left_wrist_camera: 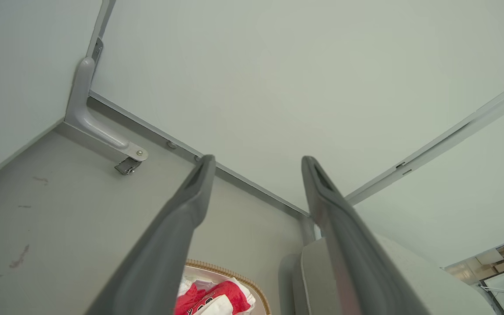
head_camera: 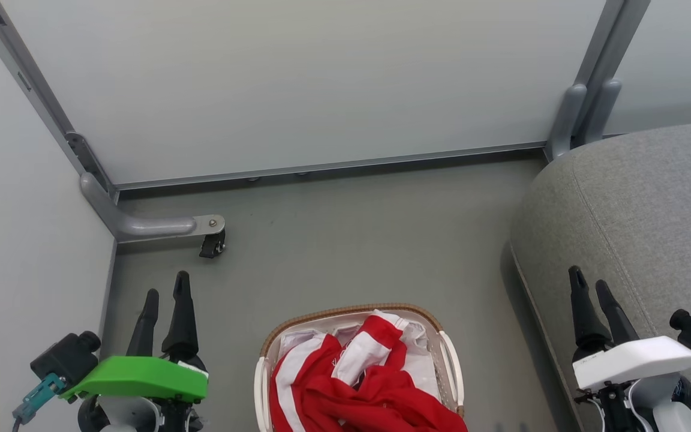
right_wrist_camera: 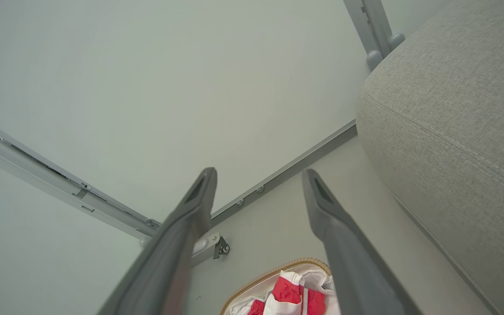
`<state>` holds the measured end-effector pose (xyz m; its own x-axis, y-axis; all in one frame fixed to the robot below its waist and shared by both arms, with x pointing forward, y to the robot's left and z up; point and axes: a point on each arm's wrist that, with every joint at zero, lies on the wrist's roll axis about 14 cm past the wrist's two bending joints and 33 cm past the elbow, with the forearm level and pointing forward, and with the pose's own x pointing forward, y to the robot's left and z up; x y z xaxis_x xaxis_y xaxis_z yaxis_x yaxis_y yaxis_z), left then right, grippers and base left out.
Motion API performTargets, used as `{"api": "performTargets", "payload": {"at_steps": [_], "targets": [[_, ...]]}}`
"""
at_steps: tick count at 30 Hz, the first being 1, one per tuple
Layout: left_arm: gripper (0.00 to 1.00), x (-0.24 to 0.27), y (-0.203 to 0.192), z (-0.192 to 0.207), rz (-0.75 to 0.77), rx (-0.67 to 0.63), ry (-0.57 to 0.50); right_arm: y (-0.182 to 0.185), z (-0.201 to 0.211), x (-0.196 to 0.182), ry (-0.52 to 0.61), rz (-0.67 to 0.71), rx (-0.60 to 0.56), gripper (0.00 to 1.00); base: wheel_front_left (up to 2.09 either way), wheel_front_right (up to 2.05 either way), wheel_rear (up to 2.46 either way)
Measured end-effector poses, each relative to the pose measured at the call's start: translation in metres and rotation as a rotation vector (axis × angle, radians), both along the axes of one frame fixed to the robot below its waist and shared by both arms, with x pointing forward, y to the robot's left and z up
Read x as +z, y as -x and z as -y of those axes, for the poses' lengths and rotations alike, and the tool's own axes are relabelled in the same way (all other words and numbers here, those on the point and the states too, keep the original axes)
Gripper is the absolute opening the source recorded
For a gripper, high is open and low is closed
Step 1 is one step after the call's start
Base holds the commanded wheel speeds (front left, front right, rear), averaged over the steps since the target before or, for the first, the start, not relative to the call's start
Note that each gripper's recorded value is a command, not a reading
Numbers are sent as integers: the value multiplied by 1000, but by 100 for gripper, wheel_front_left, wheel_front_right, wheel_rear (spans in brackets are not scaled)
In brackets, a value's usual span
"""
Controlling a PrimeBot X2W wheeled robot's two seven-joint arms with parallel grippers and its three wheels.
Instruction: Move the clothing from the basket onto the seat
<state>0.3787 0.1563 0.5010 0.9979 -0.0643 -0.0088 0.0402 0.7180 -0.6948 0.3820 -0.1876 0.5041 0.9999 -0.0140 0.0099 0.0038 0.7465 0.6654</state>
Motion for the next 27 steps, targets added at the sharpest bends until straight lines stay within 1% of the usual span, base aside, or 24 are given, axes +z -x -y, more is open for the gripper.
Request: {"api": "performTargets", "payload": {"at_steps": [12,27], "targets": [[100,-8,5,2,-3,-4,-140,0,-6,1,144,15,17,100,0,0,0],[100,-16,9,7,0,-25,-275,0,-15,0,300,32,47,100,0,0,0]]}}
